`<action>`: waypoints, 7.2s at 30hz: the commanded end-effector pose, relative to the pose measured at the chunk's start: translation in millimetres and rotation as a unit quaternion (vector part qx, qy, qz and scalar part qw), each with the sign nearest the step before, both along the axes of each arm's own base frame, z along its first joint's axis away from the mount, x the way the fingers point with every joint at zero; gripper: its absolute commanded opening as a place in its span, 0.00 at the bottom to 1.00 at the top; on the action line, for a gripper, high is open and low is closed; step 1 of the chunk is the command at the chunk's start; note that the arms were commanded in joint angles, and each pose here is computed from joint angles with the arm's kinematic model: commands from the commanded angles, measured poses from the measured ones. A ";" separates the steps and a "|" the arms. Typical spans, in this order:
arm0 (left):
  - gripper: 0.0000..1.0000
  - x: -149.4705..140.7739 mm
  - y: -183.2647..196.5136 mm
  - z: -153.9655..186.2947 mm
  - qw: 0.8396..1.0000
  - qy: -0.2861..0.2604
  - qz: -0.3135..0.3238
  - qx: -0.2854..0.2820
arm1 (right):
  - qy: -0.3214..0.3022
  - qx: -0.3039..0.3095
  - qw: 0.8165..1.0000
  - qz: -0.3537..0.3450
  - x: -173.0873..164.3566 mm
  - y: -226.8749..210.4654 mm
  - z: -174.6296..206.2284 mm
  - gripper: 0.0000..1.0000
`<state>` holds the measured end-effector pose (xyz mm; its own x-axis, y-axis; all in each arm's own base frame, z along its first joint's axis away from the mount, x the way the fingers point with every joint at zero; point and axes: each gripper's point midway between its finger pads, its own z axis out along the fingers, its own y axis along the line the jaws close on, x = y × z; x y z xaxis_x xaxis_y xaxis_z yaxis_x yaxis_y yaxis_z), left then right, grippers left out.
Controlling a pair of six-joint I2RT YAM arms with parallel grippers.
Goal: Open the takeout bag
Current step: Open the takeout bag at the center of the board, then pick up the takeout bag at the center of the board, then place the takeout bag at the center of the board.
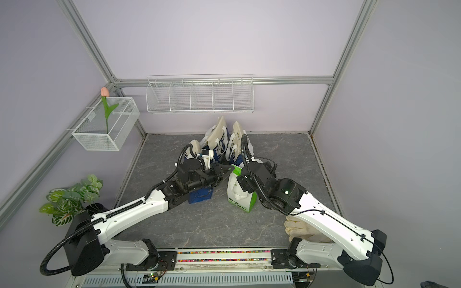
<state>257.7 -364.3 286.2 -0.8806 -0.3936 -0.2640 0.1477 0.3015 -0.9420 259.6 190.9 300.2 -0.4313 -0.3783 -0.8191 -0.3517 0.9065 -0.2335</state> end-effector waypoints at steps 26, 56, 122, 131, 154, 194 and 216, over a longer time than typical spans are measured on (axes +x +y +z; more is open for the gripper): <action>0.00 -0.9 -6.4 39.5 0.999 -0.035 -0.011 -0.017 | 0.012 -0.016 0.999 0.038 2.9 27.7 -8.7 0.93; 0.00 -5.9 11.5 44.6 0.999 -0.016 0.023 -0.041 | 0.086 0.133 0.987 0.001 -20.2 -10.3 -57.6 0.99; 0.00 -4.3 -44.2 62.8 0.998 0.026 -0.050 -0.004 | 0.089 0.154 0.984 -0.024 -61.5 -77.4 -46.1 0.62; 0.00 -5.8 -40.2 68.1 0.997 0.063 -0.037 -0.002 | 0.100 -0.016 0.995 0.014 -61.0 -50.1 14.9 0.78; 0.00 -5.0 -46.0 63.1 0.996 0.080 -0.046 0.019 | 0.149 -0.066 0.986 0.036 -35.0 18.0 9.8 0.71; 0.35 -42.9 12.9 58.7 0.984 -0.073 -0.091 0.134 | 0.183 0.197 0.940 -0.209 58.6 -128.7 27.2 0.07; 0.25 -49.9 14.0 6.3 0.983 -0.030 -0.104 0.148 | 0.108 0.245 0.881 -0.389 80.2 -275.7 27.0 0.07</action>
